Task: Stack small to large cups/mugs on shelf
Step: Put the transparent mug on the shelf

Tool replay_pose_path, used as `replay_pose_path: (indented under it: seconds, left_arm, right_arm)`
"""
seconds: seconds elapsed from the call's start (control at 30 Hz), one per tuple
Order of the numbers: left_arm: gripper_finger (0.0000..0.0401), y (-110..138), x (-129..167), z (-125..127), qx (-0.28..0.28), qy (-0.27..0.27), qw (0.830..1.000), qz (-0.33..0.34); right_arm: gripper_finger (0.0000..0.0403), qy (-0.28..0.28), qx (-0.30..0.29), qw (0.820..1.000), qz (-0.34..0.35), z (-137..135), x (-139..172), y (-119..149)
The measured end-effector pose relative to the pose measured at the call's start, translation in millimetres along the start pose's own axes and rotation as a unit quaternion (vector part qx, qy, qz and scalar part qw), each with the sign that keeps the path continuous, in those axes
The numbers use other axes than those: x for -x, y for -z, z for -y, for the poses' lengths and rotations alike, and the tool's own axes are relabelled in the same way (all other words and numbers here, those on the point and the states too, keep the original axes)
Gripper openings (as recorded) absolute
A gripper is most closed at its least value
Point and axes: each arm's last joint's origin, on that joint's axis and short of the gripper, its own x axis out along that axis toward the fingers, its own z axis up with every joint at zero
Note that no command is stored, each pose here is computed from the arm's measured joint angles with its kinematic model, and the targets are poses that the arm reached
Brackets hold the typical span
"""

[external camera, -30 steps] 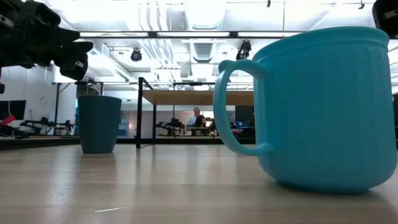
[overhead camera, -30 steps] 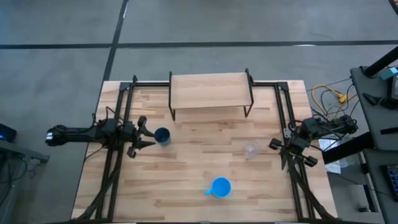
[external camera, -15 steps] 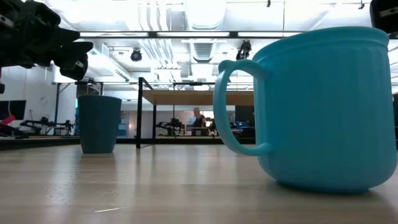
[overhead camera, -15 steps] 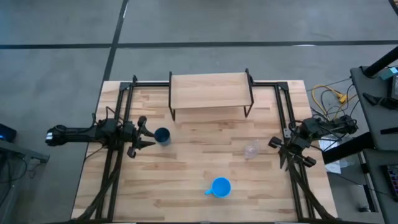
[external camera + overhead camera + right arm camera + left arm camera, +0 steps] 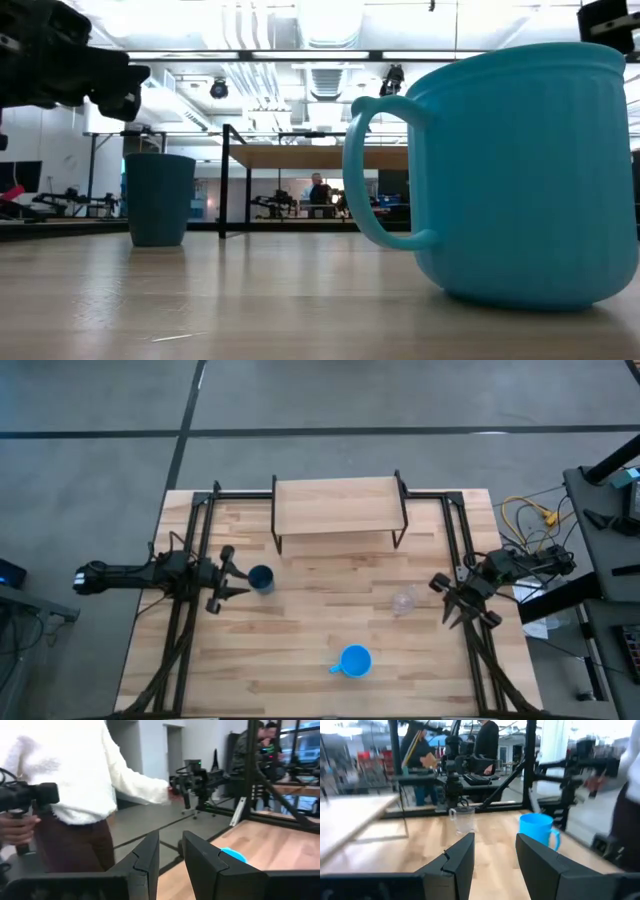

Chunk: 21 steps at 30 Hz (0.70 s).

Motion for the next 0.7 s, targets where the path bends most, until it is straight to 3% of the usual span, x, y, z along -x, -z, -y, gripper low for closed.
replay_pose_path:
  seconds: [0.23,0.47,0.7]
  left_arm:
    - [0.0132,0.9,0.0,0.3,-0.058,0.004,0.998,-0.004]
    - [0.0132,0.5,0.0,0.3,-0.076,0.005,0.997,-0.002]
    - [0.0132,-7.9,0.4,-2.5,-0.086,-0.041,0.995,0.036]
  right_arm:
    - [0.0082,0.103,-0.019,0.994,0.032,5.6,0.7,-4.3]
    - [0.0082,0.219,-0.055,0.968,0.111,11.2,4.1,-15.1]
    - [0.0082,0.236,-0.077,0.956,0.154,11.4,5.8,-21.2]
